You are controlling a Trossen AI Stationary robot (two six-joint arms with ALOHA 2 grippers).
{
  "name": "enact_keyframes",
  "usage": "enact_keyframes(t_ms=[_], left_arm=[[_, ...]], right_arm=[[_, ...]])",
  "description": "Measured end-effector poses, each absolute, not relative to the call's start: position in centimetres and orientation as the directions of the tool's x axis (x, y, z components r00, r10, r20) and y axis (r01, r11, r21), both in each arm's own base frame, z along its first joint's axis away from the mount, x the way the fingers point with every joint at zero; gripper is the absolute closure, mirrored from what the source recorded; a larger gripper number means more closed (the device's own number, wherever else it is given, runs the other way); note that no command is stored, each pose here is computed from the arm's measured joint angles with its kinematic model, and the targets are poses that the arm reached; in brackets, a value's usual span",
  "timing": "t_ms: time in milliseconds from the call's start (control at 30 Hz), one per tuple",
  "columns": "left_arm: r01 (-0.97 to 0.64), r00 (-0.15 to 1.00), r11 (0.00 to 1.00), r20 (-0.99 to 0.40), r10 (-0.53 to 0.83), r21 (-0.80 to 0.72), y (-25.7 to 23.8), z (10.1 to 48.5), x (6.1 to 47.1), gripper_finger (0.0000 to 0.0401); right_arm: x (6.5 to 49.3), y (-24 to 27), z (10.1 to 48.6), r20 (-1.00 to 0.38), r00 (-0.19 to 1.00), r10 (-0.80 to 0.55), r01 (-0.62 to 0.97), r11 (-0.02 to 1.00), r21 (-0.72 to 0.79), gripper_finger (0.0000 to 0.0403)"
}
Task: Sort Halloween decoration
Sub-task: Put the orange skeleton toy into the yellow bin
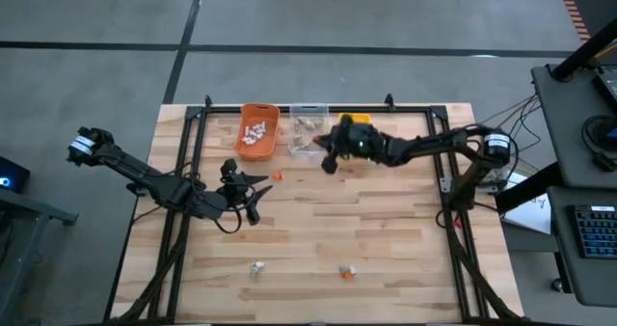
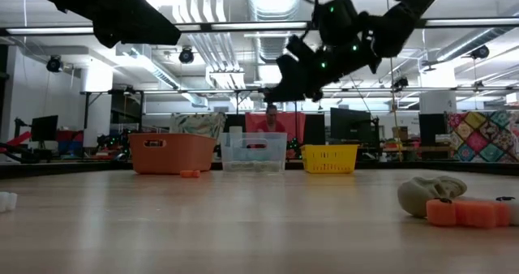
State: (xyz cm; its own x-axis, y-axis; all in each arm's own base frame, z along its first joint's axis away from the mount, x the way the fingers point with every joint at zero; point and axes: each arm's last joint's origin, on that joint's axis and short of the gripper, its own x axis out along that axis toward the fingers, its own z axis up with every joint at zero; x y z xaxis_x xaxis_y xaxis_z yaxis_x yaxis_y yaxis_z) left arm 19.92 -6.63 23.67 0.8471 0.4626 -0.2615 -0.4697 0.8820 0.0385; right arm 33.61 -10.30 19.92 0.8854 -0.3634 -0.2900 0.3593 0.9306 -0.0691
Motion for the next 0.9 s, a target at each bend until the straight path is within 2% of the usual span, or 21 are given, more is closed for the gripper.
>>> enact_keyframes(t_ms=[100,267,400,633,800,900], left_arm=[[-0.469,0.847,0.882,-0.262,0.462,0.038,-6.6,23.7,19.9,0.0283],[-0.470,0.847,0.882,-0.261,0.463,0.039,-6.6,23.7,19.9,0.0283],[-0.470,0.847,0.882,-0.261,0.463,0.039,-6.6,23.7,19.9,0.0283],[-0.471,0.847,0.881,-0.261,0.464,0.039,-6.6,23.7,19.9,0.0283],[-0.471,0.847,0.881,-0.261,0.464,0.039,-6.6,23.7,19.9,0.0283],[-0.472,0.846,0.881,-0.261,0.465,0.039,-6.6,23.7,19.9,0.0283]], right_arm=[[32.4,-12.9,19.3,-0.357,0.805,-0.474,0.500,0.866,-0.021,0.0378],[29.7,-16.7,17.8,-0.499,0.603,-0.622,0.705,0.708,-0.030,0.0378],[28.2,-17.8,16.5,-0.601,0.512,-0.614,0.753,0.657,-0.031,0.0378],[27.9,-18.1,16.4,-0.594,0.470,-0.653,0.781,0.621,-0.065,0.0378],[26.6,-18.8,15.8,-0.652,0.365,-0.664,0.886,0.464,0.023,0.0378],[26.2,-18.8,15.6,-0.689,0.328,-0.646,0.906,0.422,0.035,0.0378]])
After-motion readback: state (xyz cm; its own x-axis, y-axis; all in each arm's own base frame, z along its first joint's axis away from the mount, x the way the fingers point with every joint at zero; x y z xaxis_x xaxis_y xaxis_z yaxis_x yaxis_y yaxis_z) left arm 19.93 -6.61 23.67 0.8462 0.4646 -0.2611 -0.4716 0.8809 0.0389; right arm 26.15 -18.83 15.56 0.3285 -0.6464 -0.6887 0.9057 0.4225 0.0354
